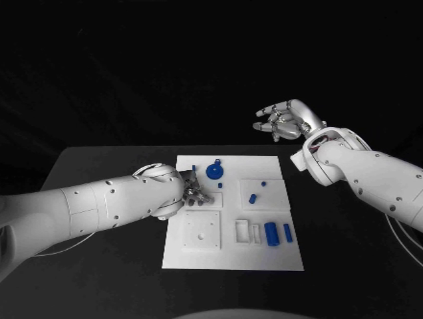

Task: Assemble the parts on the task board

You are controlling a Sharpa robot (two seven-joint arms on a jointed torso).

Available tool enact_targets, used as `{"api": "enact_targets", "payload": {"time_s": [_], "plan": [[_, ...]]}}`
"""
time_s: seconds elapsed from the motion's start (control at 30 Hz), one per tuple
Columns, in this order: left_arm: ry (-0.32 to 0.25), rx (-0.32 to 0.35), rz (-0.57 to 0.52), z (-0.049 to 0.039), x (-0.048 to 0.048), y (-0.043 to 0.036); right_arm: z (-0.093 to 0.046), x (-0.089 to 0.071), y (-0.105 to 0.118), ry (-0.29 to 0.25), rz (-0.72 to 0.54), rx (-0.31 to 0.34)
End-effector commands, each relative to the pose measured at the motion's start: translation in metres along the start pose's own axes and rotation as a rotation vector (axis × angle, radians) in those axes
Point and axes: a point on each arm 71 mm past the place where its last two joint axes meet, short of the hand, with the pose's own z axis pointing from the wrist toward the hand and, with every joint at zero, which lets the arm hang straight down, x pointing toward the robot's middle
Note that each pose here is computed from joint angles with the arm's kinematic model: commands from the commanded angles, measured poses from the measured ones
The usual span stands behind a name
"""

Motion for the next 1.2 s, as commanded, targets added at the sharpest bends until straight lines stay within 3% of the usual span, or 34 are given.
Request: {"api": "enact_targets", "payload": {"time_s": [0.03, 0.37, 0.7, 0.97, 1.2], "plan": [[0.037, -0.007, -0.006, -0.0008, 0.0043, 0.0038, -0.001, 0.001, 0.0, 0.009, -0.005, -0.007], [0.043, -0.005, -0.03, -0.0038, 0.0021, 0.0065, -0.002, 0.002, -0.003, 0.01, -0.005, -0.001], [0.02, 0.021, -0.087, -0.0089, -0.0153, 0.0007, -0.003, 0.003, -0.005, 0.011, -0.006, 0.003], [0.019, 0.035, -0.145, -0.0174, -0.0441, 0.0021, -0.004, 0.001, -0.007, 0.008, -0.009, 0.009], [0.005, 0.025, -0.164, -0.0236, -0.0824, 0.0096, -0.005, -0.001, -0.01, 0.005, -0.012, 0.017]]}}
